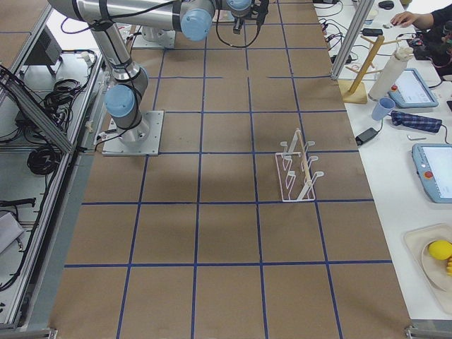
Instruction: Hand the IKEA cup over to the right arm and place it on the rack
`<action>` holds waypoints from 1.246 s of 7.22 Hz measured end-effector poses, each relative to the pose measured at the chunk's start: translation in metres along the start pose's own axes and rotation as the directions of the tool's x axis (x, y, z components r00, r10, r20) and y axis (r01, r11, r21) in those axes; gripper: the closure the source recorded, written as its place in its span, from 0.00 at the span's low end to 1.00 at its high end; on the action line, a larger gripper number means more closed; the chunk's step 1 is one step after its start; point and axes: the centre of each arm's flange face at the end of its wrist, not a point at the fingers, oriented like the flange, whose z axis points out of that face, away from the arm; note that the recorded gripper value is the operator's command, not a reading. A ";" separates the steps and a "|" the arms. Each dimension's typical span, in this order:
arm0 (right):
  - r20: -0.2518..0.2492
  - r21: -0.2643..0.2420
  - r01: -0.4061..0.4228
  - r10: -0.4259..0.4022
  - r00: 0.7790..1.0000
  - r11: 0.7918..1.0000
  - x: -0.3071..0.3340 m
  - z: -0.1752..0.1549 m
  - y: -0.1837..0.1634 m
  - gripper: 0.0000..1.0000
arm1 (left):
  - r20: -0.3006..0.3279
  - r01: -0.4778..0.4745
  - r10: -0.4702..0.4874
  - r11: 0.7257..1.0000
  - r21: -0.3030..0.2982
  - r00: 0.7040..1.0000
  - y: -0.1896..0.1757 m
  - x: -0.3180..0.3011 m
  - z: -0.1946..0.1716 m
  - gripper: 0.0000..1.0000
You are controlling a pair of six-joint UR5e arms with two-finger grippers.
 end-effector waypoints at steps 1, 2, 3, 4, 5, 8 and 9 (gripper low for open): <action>0.089 -0.008 -0.017 0.018 0.996 1.000 0.003 -0.002 -0.007 0.00 | -0.006 -0.017 0.017 1.000 -0.001 1.000 0.001 -0.003 0.007 0.00; 0.188 -0.017 -0.016 0.019 0.982 1.000 0.006 -0.002 -0.012 0.00 | -0.012 -0.021 0.021 1.000 -0.001 1.000 0.001 -0.005 0.016 0.11; 0.282 -0.021 -0.006 0.011 0.959 1.000 0.008 -0.002 -0.015 0.00 | -0.026 -0.021 0.021 1.000 -0.002 0.999 0.001 -0.007 0.027 0.35; 0.357 -0.017 0.011 -0.004 0.934 1.000 0.008 -0.002 -0.017 0.00 | -0.039 -0.018 0.018 1.000 -0.002 0.999 0.001 -0.008 0.036 0.64; 0.403 -0.001 0.050 -0.045 0.914 0.999 0.009 -0.002 -0.017 0.00 | -0.044 -0.016 0.015 1.000 -0.003 0.999 0.000 -0.009 0.039 0.89; 0.445 0.029 0.124 -0.124 0.887 0.992 0.026 0.011 -0.015 0.00 | -0.038 -0.011 0.010 1.000 -0.005 0.999 -0.001 -0.011 0.038 1.00; 0.479 0.017 0.097 -0.094 0.873 0.995 0.032 0.016 -0.014 0.00 | -0.031 -0.009 0.008 1.000 -0.010 0.999 -0.001 -0.012 0.034 1.00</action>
